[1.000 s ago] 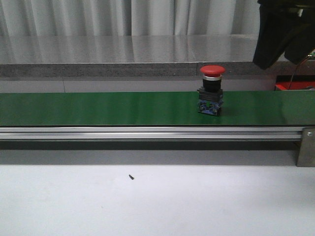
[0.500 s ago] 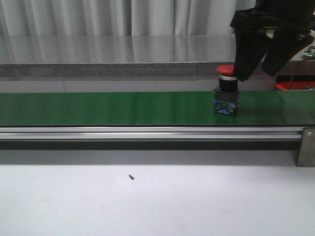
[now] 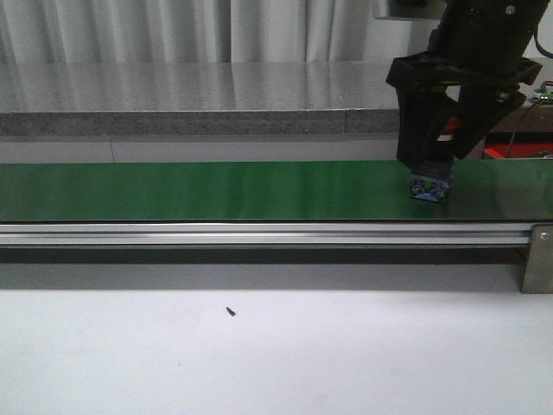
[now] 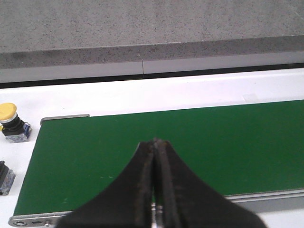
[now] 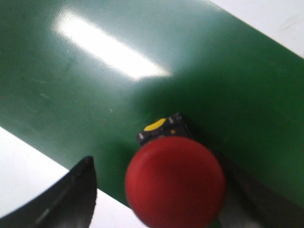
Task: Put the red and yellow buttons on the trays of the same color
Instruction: 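Lower the right gripper onto the red button on the belt and grasp it, then lift the red button with the right gripper and move it over the red tray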
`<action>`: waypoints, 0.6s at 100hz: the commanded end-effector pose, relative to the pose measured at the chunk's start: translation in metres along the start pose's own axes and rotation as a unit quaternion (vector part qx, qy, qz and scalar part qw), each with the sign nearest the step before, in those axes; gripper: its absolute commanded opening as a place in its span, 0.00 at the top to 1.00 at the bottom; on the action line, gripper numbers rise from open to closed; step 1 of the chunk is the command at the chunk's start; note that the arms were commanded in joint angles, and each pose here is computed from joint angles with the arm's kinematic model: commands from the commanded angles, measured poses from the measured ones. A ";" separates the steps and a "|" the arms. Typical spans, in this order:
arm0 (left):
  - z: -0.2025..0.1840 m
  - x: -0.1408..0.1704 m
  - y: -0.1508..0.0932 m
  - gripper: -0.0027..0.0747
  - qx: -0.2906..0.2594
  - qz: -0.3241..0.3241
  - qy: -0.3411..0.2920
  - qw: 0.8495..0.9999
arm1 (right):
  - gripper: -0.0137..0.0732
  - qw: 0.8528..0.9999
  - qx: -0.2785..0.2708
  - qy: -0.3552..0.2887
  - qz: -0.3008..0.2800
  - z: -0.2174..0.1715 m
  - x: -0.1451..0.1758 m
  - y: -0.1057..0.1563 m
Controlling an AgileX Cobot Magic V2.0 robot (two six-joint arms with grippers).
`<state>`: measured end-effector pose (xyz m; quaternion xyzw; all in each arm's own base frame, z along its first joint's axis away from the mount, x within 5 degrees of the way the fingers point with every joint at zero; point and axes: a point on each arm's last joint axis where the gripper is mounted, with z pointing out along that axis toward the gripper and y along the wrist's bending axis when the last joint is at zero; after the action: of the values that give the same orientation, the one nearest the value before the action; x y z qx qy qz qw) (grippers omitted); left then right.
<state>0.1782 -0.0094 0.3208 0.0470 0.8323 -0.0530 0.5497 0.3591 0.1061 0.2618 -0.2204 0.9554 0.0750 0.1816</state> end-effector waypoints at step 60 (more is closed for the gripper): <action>-0.004 -0.015 0.002 0.99 -0.014 -0.004 -0.048 0.999 | 0.55 0.998 0.039 -0.047 0.012 -0.060 -0.020 -0.021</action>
<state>0.1782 -0.0094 0.3208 0.0470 0.8323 -0.0530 0.5497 0.3670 0.0948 0.2833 -0.2104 0.9592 0.0559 0.1806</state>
